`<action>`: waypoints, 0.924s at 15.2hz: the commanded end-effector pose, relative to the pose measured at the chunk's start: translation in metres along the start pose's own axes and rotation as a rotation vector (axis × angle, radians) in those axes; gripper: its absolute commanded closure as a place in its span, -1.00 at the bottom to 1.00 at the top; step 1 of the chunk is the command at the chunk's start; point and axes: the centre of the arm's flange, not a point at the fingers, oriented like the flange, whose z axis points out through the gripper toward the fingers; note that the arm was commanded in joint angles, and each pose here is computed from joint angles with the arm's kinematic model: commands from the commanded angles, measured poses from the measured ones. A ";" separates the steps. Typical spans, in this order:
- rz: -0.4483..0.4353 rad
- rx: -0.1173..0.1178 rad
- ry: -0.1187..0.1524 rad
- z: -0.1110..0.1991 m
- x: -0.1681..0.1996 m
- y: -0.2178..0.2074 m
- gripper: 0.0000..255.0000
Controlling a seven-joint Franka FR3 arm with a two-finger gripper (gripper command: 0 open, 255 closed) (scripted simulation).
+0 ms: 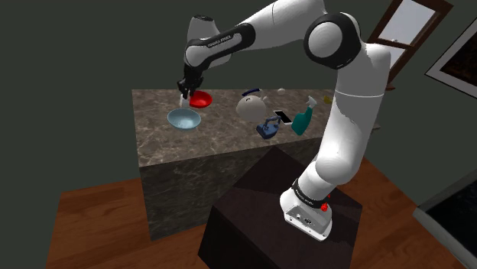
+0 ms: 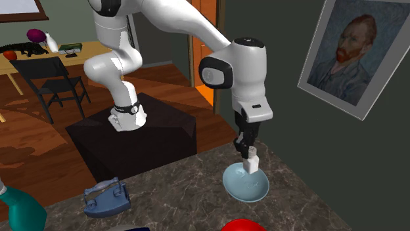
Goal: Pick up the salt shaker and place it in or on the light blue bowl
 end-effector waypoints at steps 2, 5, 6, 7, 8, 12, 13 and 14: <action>0.000 0.000 0.000 0.016 -0.003 0.000 1.00; 0.000 0.000 0.000 0.032 -0.005 0.000 1.00; 0.000 0.000 0.000 0.037 -0.006 0.000 1.00; 0.000 0.000 0.000 0.042 -0.007 0.000 1.00; 0.000 0.000 0.000 0.047 -0.007 -0.001 1.00; 0.000 0.000 0.000 0.063 -0.010 -0.001 1.00; 0.000 0.000 0.000 0.063 -0.010 -0.001 1.00; 0.000 0.000 0.000 0.063 -0.010 -0.001 1.00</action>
